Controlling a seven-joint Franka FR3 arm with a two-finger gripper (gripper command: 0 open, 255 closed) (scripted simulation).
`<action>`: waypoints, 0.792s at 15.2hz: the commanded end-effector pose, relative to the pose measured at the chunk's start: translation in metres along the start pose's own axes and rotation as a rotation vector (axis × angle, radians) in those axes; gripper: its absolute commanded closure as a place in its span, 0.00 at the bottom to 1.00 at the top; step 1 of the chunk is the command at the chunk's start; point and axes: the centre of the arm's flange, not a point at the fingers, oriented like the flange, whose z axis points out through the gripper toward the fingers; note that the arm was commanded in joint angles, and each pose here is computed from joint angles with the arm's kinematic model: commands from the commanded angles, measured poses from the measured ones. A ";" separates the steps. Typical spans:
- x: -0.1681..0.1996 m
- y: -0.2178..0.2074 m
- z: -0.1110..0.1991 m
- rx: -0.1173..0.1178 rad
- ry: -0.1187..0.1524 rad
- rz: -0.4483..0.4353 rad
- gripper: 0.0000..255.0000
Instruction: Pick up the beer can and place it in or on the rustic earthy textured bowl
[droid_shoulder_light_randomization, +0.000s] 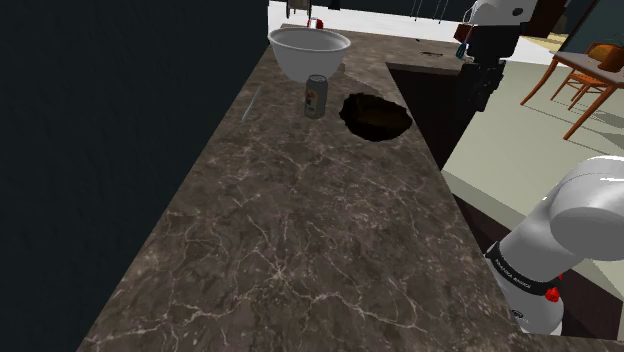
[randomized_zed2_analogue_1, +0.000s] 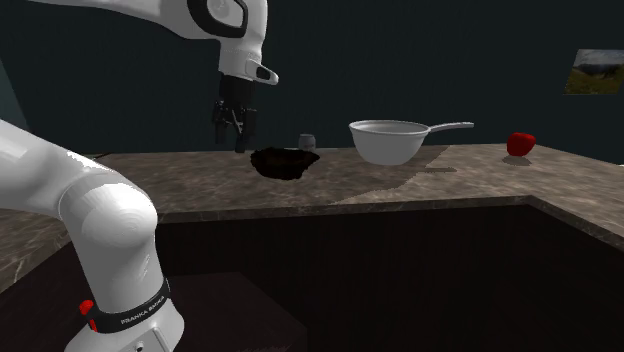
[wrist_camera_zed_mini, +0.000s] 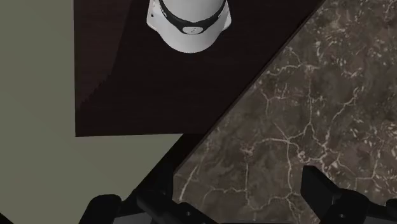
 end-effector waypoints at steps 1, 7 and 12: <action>0.000 0.000 0.000 0.000 0.000 0.000 0.00; 0.070 -0.021 -0.003 -0.017 0.045 -0.014 0.00; 0.128 -0.040 -0.008 -0.030 0.082 -0.026 0.00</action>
